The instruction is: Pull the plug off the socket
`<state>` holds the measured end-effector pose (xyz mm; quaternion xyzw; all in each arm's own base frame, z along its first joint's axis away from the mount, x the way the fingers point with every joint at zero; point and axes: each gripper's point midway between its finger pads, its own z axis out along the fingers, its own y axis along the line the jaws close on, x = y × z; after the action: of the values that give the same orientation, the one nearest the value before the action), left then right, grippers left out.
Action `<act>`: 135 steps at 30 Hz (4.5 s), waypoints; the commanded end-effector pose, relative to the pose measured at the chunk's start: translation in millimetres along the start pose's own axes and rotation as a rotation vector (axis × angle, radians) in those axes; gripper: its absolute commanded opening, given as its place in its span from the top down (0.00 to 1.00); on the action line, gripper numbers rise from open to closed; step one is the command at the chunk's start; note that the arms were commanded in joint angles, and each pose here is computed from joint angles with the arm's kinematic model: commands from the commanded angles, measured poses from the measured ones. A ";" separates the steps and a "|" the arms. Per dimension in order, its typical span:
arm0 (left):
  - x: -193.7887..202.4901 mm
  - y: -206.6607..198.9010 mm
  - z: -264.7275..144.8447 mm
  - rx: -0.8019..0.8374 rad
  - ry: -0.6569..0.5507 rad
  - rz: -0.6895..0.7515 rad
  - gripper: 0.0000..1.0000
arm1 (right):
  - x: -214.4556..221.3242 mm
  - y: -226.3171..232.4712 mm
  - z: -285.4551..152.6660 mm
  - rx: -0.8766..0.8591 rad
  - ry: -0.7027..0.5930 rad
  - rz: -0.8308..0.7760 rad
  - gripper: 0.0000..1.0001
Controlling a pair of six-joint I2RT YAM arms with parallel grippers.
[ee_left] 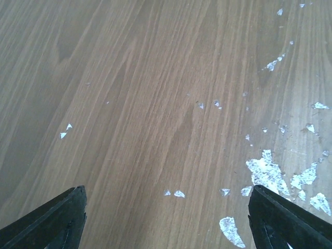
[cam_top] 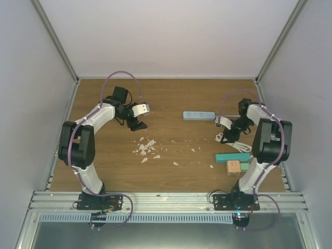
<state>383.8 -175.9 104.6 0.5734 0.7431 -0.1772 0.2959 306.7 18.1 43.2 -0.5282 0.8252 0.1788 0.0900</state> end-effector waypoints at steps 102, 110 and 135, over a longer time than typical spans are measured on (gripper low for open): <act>-20.4 -147.8 81.0 0.754 -0.049 -0.605 0.91 | -88.5 73.4 -35.0 0.169 -0.436 -0.466 0.08; -8.2 -155.3 82.6 0.816 -0.015 -0.667 0.90 | -111.6 98.3 3.9 0.144 -0.480 -0.601 0.12; 1.5 -150.5 88.9 0.859 0.004 -0.748 0.78 | -135.5 107.6 79.1 -0.011 -0.375 -0.588 0.30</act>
<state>263.1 -278.3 38.3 0.3493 0.7378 -0.5773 -0.0183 264.9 195.7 39.2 -0.7044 0.6030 0.2318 0.2940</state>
